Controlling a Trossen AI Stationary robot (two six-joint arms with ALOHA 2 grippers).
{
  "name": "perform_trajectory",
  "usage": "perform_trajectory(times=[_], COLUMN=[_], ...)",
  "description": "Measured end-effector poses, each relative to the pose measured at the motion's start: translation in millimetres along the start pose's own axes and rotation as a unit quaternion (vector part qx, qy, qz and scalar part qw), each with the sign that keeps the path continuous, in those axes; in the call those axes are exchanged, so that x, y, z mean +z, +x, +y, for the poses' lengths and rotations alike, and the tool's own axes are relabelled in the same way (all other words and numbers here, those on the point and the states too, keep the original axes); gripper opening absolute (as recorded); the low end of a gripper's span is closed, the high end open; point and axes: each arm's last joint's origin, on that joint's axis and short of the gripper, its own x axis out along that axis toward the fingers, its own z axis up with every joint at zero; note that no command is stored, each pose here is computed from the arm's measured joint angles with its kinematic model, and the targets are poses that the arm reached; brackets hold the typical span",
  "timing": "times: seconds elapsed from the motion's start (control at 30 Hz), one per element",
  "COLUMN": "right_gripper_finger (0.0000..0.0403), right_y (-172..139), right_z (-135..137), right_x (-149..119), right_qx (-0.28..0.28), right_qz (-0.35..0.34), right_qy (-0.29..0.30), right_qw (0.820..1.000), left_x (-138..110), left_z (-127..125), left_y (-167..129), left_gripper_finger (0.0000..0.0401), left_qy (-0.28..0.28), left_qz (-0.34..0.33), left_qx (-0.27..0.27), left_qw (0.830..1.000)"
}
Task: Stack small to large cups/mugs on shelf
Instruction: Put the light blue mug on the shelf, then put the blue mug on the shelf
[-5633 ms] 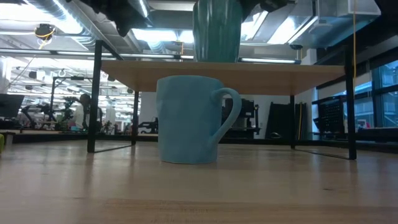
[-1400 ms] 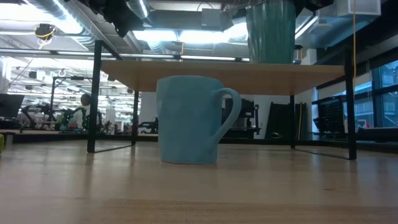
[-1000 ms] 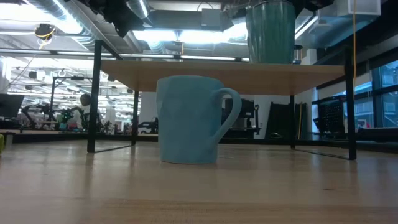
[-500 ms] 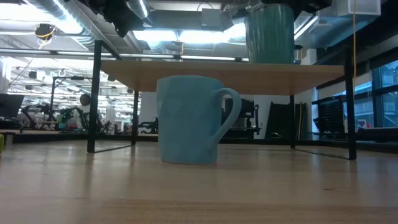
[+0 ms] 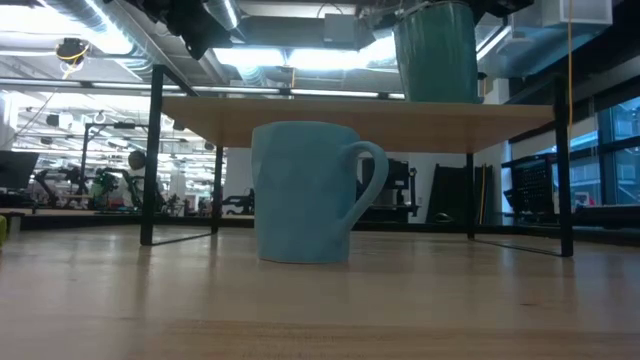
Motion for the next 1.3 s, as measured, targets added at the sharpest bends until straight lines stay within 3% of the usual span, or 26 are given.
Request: perform_trajectory(times=[0.5,0.97,1.13,1.3], right_gripper_finger=[0.0048,0.0119,0.0119,0.0119], right_y=[12.0,1.9,-9.6,-48.3], right_z=[-1.8,-4.2,-8.8,-18.6], right_x=[-2.9,-2.8,-3.3,-0.9], right_qx=[-0.016,-0.001,0.015,0.066], right_qz=[0.021,0.012,0.0,-0.067], right_qy=[-0.004,0.002,-0.002,-0.004], right_qw=[1.0,1.0,1.0,0.996], left_x=[-1.1,-1.0,-0.9,-0.4], left_z=[-0.3,-0.3,-0.2,-0.1], left_y=[0.0,0.0,0.0,0.0], left_gripper_finger=[0.0095,0.0095,0.0095,0.0095], left_qy=[-0.004,-0.004,-0.004,-0.003], left_qz=[0.005,0.004,0.004,0.002], left_qx=[-0.001,-0.001,-0.001,0.0], left_qw=[1.0,1.0,1.0,1.0])
